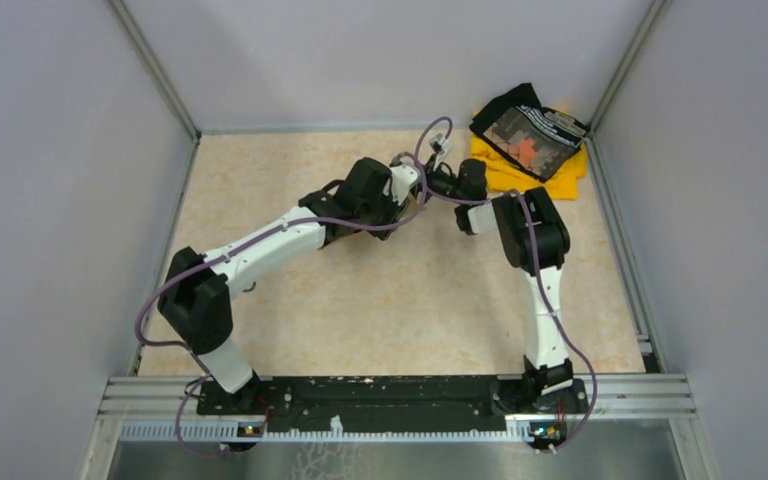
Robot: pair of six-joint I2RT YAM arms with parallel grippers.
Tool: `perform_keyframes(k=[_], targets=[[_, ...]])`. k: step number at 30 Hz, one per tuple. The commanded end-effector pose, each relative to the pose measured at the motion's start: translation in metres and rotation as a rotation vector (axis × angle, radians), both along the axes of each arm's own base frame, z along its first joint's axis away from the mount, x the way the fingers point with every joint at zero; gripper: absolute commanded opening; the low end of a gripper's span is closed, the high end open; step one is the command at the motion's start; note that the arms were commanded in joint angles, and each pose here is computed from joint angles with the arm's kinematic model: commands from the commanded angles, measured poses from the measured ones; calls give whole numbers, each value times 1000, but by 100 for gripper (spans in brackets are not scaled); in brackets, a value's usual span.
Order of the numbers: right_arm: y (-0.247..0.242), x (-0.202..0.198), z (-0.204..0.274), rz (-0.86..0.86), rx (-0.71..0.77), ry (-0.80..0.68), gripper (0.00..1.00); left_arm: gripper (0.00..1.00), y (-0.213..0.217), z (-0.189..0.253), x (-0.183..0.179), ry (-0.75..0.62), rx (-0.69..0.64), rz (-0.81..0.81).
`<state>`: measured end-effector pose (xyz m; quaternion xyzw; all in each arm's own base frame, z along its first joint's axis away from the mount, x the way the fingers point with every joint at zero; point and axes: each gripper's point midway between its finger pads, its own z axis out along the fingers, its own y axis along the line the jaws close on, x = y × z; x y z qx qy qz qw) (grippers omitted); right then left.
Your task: Fold the paper box
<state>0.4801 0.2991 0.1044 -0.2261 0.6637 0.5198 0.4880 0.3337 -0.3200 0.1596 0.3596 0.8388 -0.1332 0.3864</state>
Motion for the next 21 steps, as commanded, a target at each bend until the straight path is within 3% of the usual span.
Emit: perform_keyframes(k=[1, 13, 21], targets=[[7, 2, 31, 31, 30, -108, 66, 23, -8, 4, -3, 32, -11, -45], [-28, -46, 78, 42, 180, -40, 69, 19, -3, 74, 10, 9, 10, 34], [-40, -89, 87, 56, 121, -31, 72, 20, -9, 81, 1, 78, -6, 22]])
